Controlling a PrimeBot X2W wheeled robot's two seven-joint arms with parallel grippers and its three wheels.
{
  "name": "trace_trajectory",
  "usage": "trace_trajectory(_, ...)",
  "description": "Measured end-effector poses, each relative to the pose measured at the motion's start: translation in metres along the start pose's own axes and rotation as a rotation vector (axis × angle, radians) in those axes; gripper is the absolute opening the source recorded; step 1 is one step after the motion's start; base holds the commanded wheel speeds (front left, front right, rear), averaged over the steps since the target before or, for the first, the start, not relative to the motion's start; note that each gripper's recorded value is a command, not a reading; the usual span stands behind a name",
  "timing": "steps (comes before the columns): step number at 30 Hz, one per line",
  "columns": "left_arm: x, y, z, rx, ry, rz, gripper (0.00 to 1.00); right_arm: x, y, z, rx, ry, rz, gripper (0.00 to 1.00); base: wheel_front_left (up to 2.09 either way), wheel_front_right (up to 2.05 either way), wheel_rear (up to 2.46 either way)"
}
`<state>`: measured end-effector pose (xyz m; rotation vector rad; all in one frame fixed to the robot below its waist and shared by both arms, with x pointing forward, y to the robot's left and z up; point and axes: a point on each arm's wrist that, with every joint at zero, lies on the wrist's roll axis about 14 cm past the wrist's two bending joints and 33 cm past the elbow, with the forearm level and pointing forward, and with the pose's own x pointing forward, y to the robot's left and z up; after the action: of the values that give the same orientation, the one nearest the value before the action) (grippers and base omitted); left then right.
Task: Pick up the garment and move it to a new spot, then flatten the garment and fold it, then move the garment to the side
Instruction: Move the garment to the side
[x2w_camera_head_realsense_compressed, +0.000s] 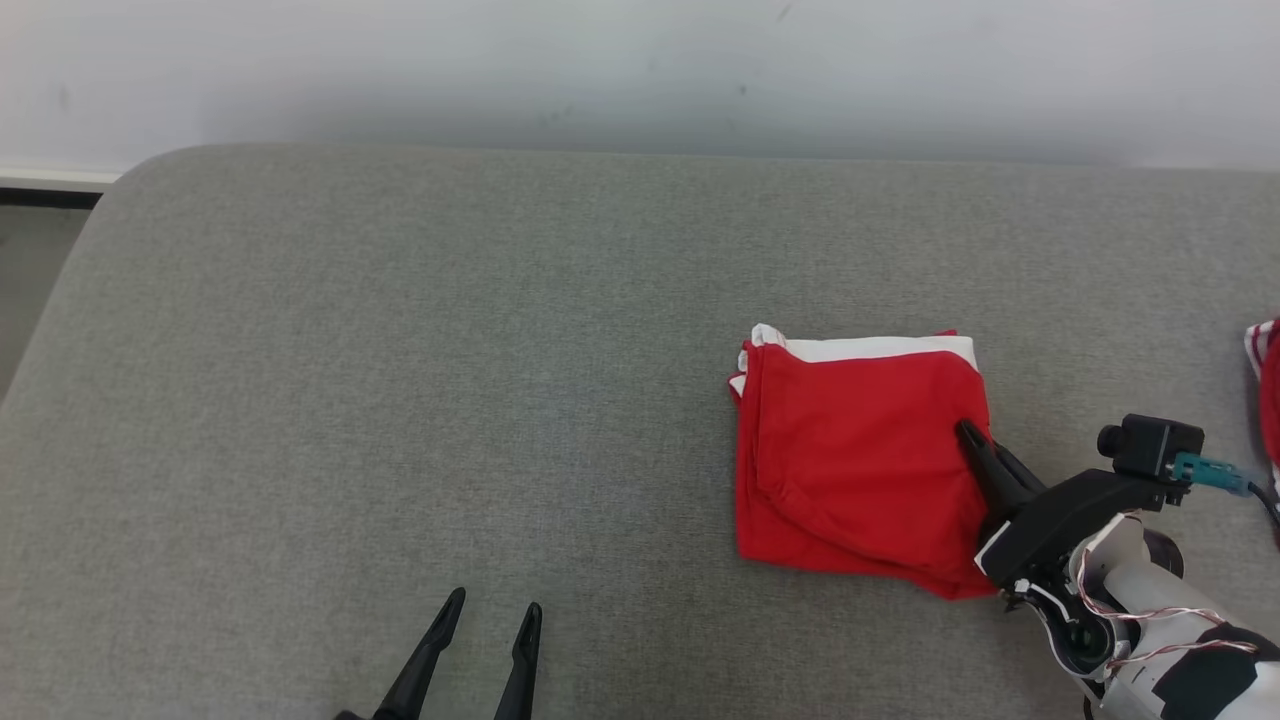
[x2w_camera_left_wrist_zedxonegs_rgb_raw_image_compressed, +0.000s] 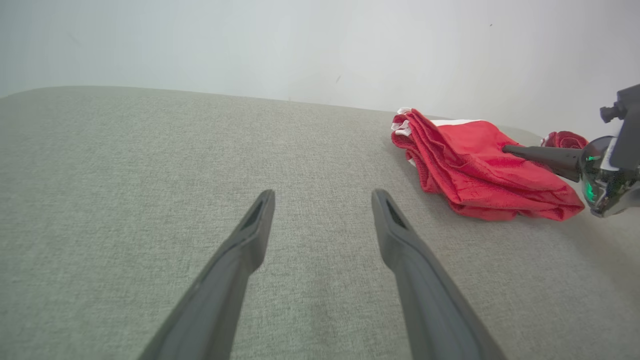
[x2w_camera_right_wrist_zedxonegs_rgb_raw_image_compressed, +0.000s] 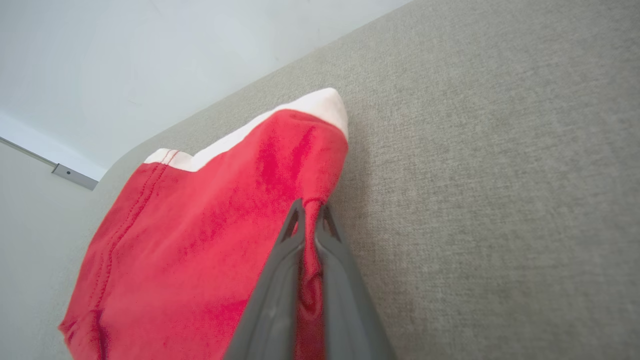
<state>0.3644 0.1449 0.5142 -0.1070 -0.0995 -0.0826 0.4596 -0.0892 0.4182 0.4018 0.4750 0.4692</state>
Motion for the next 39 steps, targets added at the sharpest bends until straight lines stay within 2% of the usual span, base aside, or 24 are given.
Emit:
trace_trajectory(7, 0.003, -0.013, -0.001, -0.005, -0.002, -0.042, 1.0, -0.015, -0.003, 0.017, -0.112, -0.043, 0.005, 0.0, 0.0, 0.0, 0.0)
trace_trajectory(17, 0.018, -0.043, -0.002, -0.018, -0.011, -0.151, 1.0, -0.048, -0.028, 0.043, -0.208, -0.1, -0.061, 0.0, 0.0, 0.0, 0.0)
trace_trajectory(31, 0.044, -0.098, -0.014, -0.026, -0.003, -0.347, 1.0, -0.114, -0.092, 0.09, -0.315, -0.175, -0.261, 0.0, 0.0, 0.0, 0.0)
trace_trajectory(36, 0.054, -0.111, -0.028, -0.029, 0.018, -0.4, 1.0, -0.124, -0.115, 0.107, -0.343, -0.193, -0.326, 0.0, 0.0, 0.0, 0.0)
trace_trajectory(39, 0.063, -0.119, -0.039, -0.032, 0.035, -0.441, 1.0, -0.13, -0.132, 0.123, -0.407, -0.197, -0.376, 0.0, 0.0, 0.0, 0.0)
